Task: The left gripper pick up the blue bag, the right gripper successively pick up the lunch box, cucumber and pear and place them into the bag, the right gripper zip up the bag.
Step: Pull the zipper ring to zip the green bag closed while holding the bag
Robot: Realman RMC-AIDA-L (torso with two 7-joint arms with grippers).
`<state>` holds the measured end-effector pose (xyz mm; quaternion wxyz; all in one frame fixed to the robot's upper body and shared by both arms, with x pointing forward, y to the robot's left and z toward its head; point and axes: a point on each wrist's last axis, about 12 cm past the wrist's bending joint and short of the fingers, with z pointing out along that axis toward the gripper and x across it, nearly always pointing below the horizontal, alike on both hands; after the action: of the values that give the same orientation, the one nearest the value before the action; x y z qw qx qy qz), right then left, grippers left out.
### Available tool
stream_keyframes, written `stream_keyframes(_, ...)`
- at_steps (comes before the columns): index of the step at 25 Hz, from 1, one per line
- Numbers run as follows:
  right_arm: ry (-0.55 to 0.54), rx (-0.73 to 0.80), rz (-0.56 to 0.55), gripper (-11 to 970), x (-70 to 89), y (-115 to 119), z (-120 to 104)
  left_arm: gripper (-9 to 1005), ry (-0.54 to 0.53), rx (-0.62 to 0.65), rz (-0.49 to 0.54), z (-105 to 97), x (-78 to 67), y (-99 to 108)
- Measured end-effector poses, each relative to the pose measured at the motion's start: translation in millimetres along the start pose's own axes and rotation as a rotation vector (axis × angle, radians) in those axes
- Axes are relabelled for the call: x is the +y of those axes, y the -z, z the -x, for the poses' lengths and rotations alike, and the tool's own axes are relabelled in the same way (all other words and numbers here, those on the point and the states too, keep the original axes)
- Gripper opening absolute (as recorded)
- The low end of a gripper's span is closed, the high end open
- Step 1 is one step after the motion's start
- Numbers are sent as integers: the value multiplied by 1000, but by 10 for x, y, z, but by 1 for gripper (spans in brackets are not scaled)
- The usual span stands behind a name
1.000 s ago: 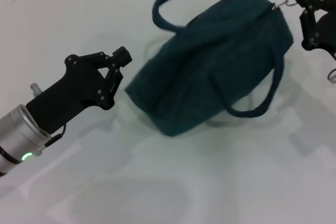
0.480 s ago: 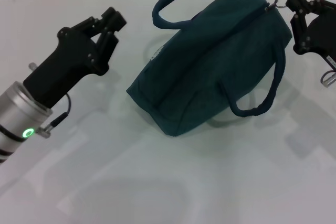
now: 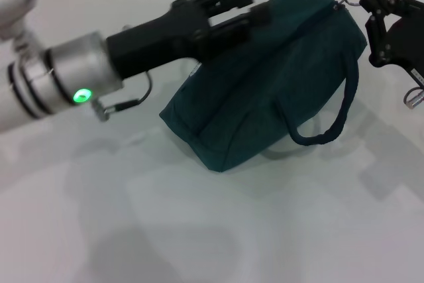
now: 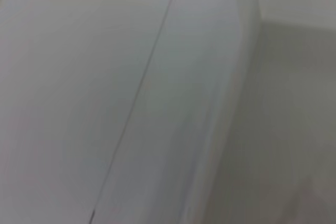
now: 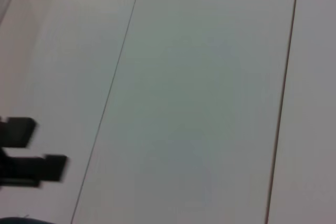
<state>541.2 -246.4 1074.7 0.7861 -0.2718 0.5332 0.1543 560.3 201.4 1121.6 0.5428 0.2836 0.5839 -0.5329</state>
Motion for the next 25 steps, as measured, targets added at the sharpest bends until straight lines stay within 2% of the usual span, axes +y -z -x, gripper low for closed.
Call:
stream_keyframes(1, 0, -2, 0, 30, 0, -1, 3, 475, -5, 28, 2, 28, 16, -56)
stream_keyframes(7, 0, -11, 11, 30, 19, -23, 16, 707, -36, 215, 67, 141, 95, -406)
stream_keyframes(10, 0, -14, 16, 30, 27, -34, 18, 744, -30, 261, 68, 140, 95, -498)
stream_keyframes(15, 0, -15, 17, 29, 31, -41, 19, 806, -42, 292, 105, 107, 133, -523)
stream_keyframes(17, -1, -15, 17, 30, 31, -41, 19, 831, -49, 305, 109, 87, 135, -514)
stream_keyframes(25, -11, -11, 13, 34, 37, -29, 13, 829, -106, 310, 125, 14, 136, -404)
